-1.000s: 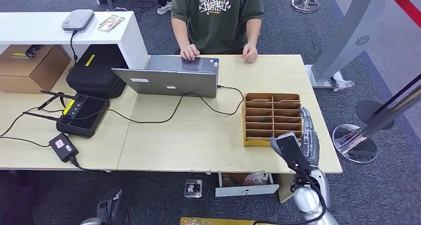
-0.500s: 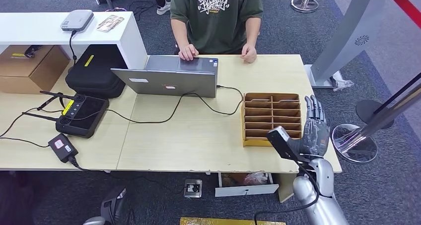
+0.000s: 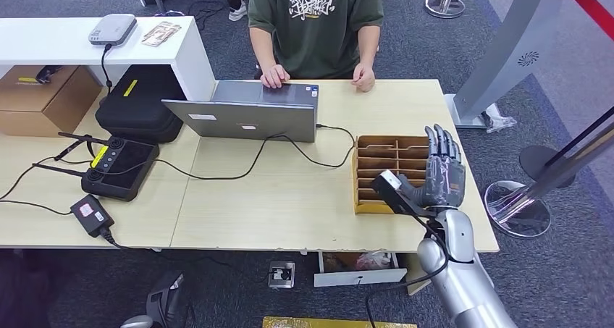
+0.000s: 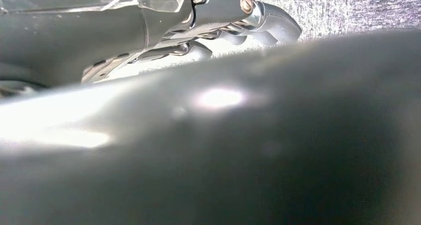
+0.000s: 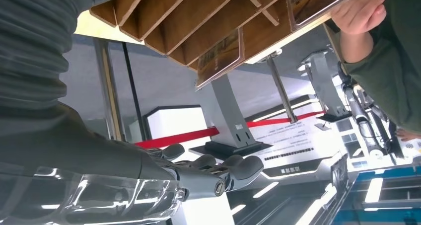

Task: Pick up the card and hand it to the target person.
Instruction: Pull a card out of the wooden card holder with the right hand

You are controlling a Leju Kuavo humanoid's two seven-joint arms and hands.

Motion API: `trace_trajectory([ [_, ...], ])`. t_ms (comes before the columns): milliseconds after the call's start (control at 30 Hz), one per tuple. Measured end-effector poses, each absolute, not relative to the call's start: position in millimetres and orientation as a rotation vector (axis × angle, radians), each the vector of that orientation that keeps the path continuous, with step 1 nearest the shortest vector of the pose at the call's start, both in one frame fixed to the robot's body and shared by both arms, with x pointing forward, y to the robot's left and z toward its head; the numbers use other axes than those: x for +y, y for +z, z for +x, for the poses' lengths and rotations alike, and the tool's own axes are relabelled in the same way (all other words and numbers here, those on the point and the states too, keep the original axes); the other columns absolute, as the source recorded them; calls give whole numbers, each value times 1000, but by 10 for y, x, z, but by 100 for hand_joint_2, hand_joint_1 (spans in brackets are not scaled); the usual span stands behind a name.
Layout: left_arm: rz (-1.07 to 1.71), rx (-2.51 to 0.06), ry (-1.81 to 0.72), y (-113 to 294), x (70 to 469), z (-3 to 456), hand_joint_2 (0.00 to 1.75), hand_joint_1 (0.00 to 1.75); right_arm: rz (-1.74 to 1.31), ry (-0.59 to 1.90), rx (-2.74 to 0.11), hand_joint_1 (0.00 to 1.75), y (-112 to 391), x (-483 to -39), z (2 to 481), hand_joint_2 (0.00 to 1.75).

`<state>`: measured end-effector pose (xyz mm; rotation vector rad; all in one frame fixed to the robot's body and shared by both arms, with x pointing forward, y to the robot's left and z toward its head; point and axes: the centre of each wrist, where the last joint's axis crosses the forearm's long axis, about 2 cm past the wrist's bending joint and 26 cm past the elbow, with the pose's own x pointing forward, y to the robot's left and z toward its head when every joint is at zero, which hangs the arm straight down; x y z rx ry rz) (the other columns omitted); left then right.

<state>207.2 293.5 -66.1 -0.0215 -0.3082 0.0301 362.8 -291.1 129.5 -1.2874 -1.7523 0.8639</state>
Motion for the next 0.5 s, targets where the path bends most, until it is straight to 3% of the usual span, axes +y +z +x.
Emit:
trace_trajectory([
  [500, -18, -309, 35, -665, 2962, 2063, 0, 0, -1341, 1017, -1587, 0, 1494, -3052, 3860, 175],
])
